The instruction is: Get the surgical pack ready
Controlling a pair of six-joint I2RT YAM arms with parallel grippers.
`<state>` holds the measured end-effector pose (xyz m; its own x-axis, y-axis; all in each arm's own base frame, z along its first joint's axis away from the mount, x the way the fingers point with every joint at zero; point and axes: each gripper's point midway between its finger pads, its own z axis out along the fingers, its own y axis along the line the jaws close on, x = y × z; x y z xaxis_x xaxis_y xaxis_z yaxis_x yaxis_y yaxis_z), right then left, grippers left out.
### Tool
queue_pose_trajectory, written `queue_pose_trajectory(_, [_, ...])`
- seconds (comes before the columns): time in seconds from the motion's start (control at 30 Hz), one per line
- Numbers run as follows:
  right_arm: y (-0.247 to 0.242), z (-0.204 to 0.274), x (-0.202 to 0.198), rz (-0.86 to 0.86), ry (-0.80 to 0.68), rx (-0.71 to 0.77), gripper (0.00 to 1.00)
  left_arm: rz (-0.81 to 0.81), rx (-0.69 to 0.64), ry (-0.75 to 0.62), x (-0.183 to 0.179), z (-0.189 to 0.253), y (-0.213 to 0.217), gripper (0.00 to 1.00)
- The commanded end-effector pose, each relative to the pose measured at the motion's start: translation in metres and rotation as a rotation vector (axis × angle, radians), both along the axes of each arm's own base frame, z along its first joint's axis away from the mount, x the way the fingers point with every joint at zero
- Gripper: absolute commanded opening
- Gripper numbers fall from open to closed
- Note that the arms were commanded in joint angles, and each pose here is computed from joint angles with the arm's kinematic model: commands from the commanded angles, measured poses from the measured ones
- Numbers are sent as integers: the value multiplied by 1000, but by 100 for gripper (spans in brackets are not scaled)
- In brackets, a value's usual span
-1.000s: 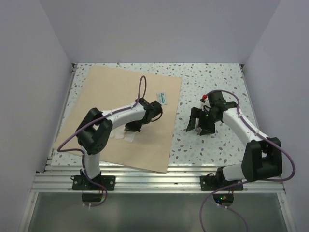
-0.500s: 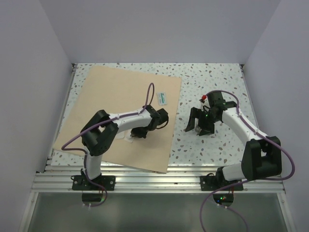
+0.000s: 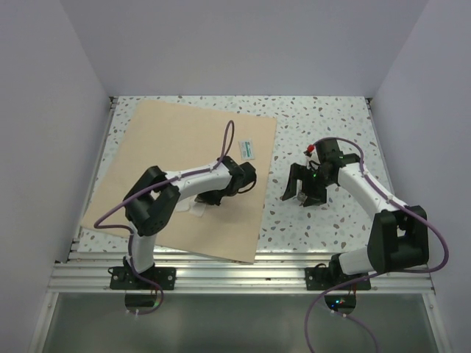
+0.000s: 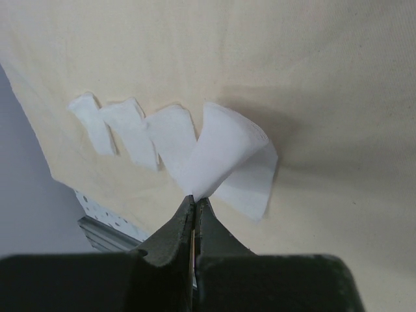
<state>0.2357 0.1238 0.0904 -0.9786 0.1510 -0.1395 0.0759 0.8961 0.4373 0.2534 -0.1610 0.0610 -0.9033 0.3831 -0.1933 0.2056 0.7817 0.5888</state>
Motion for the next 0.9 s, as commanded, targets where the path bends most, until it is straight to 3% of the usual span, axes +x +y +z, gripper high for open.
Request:
queue_pose_trajectory(0.0, [5, 12, 11, 15, -46, 26, 87, 36, 15, -75, 9, 21, 13, 0])
queue_pose_trajectory(0.4, [3, 10, 10, 14, -44, 19, 88, 41, 44, -24, -1, -10, 21, 0])
queue_pose_trajectory(0.87, [3, 11, 12, 12, -44, 20, 88, 68, 0, -117, 38, 38, 23, 0])
